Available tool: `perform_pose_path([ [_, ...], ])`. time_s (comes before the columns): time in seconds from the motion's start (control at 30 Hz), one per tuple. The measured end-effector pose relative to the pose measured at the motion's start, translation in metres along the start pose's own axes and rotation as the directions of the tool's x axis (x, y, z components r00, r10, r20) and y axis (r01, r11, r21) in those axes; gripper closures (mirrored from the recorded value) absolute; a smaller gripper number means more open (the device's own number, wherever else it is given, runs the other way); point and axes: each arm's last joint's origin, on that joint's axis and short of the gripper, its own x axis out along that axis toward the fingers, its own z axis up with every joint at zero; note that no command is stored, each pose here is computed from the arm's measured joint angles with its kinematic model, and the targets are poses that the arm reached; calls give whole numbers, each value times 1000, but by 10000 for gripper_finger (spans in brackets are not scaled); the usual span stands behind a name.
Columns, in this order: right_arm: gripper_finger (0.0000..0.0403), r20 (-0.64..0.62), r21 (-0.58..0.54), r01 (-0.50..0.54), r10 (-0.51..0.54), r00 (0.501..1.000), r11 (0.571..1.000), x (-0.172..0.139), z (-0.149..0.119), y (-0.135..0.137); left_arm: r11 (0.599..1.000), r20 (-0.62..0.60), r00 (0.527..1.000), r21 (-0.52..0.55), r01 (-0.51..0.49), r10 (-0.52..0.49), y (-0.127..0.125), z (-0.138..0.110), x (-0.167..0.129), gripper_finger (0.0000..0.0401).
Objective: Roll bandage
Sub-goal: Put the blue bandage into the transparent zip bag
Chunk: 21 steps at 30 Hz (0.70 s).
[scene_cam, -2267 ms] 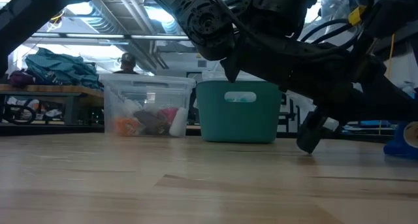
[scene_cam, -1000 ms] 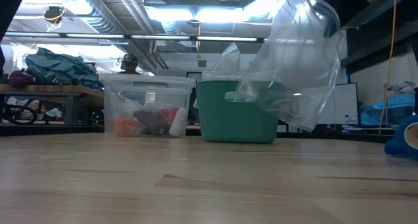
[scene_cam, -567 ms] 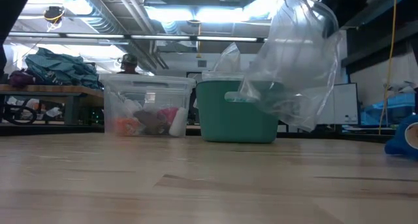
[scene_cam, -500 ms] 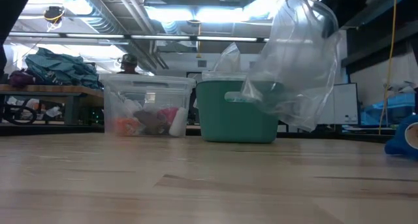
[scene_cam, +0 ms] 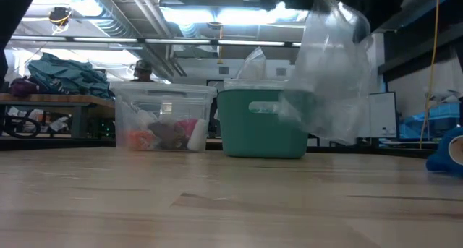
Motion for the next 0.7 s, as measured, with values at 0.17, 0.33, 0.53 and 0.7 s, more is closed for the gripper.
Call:
perform_pose_path([
  [0.17, 402, 31, -16, 6, -5, 1000, 1000, 0, 3, -1, 1000, -143, 990, -2, 9, -9, 2, -19, 0, 215],
  [0.33, 402, 46, -15, 9, -8, 999, 1000, 0, 5, -1, 1000, -212, 977, -7, -9, 8, 5, -27, -2, 215],
  [0.53, 402, 50, -17, -21, 22, 998, 1000, 0, 5, 0, 1000, -231, 973, 18, -9, 13, 5, -30, -3, 223],
  [0.7, 402, 59, -21, -87, 88, 994, 996, 0, 5, 2, 1000, -227, 974, 12, -9, 11, 5, -29, -3, 264],
])
